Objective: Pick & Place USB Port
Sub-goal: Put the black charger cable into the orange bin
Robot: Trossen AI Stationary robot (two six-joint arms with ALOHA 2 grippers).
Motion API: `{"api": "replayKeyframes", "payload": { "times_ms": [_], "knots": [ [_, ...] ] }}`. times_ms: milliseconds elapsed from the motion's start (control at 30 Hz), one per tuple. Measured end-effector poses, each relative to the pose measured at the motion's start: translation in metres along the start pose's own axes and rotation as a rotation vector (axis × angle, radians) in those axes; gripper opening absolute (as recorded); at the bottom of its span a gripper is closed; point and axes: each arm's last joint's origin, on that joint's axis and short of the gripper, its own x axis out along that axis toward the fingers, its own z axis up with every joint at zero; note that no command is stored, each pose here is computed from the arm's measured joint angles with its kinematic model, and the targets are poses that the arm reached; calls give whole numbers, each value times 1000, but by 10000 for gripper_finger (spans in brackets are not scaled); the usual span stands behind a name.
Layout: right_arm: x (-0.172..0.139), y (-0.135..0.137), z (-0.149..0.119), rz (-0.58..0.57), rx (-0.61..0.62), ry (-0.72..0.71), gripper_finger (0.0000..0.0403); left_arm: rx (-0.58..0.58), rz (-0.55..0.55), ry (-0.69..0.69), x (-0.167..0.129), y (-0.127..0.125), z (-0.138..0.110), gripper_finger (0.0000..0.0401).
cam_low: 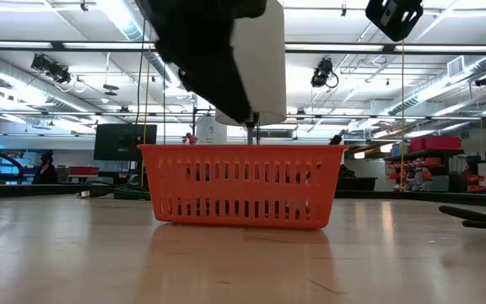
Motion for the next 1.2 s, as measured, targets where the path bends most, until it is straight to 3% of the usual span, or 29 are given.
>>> {"api": "replayKeyframes", "payload": {
  "times_ms": [200, 400, 667, 867, 1000, 1200],
  "knots": [
    [0, 0, 0, -2, -1, 2, 126, -54, -78, 67, -44, -2, -5, 95],
    [0, 0, 0, -2, 11, 3, 126, -70, -118, 157, -77, -22, -24, 92],
    [0, 0, 0, -3, 17, 4, 126, 83, -107, 389, -98, -57, -72, 92],
    [0, 0, 0, -1, 18, 1, 126, 147, -86, 371, -108, -74, -88, 92],
    [0, 0, 0, -1, 18, 1, 126, 146, -51, 338, -112, -80, -93, 92],
    [0, 0, 0, 1, 21, 2, 126, 121, -21, 399, -105, -79, -112, 92]
  ]
}}
